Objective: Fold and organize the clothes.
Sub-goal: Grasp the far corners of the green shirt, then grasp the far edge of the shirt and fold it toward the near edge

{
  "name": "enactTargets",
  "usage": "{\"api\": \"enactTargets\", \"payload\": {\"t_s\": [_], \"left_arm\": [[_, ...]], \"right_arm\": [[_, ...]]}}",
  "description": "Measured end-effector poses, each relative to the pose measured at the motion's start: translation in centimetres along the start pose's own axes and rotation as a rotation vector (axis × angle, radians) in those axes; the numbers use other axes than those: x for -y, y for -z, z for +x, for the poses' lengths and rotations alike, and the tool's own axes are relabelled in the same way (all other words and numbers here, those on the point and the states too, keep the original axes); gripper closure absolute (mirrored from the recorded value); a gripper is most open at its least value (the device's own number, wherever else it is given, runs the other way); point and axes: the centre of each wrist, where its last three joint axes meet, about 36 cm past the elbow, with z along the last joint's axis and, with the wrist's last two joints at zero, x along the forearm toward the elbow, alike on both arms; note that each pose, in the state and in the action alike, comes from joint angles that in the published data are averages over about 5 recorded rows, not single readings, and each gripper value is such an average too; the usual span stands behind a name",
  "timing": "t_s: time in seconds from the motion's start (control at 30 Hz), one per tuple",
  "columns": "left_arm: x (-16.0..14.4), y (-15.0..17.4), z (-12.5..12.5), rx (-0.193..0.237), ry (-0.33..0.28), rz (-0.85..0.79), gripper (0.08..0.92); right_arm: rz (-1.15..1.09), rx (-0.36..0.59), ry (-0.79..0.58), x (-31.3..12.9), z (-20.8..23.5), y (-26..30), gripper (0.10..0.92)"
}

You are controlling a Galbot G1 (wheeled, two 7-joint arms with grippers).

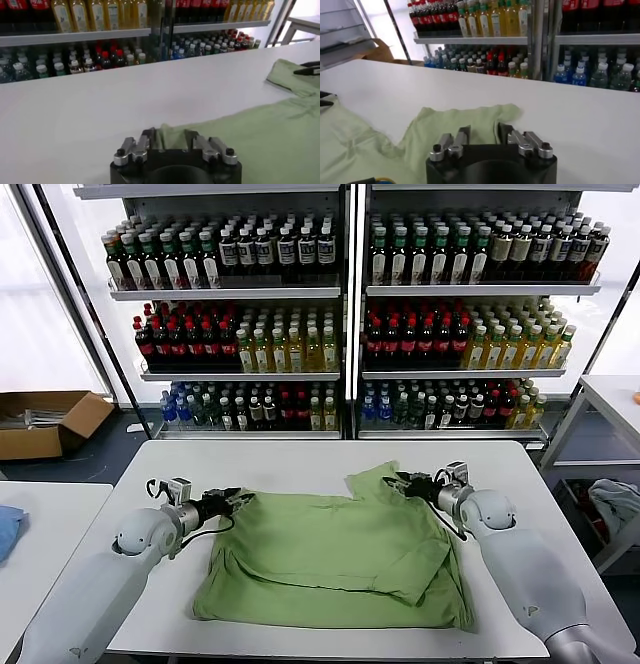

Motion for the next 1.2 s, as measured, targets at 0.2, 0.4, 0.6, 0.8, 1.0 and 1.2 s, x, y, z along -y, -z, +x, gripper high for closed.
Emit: {"api": "enactTargets", "payload": {"t_s": [0.2, 0.4, 0.6, 0.8, 1.0, 1.2], "left_arm": [[0.2, -0.4, 0.2, -0.003, -0.002, -0.001, 0.806], [0.6, -0.4, 0.7, 0.015, 0.009, -0.009, 0.906], [1.3, 0.1, 2.0, 0.056, 0.027, -0.023, 0.911], [2.5, 0.8, 4.0, 0.111, 0.033, -0.041, 0.911], [3.6, 0.8, 6.6, 0.157, 0.05, -0.064, 0.911], [5.0, -0.3, 9.2, 0.177, 0.073, -0.077, 0.911]], "right_arm": [[-0.011, 0.013, 0.002, -0.3, 0.1, 0.0, 0.893], [-0.032, 0.053, 0.001, -0.7, 1.0, 0.5, 0.916], [-0.055, 0.116, 0.007, -1.5, 3.1, 1.1, 0.916], [-0.056, 0.181, 0.011, -2.8, 6.6, 1.0, 0.916], [-0.046, 0.213, 0.006, -4.6, 10.7, -0.9, 0.916], [-0.043, 0.228, -0.007, -6.8, 15.0, -3.7, 0.916]]}}
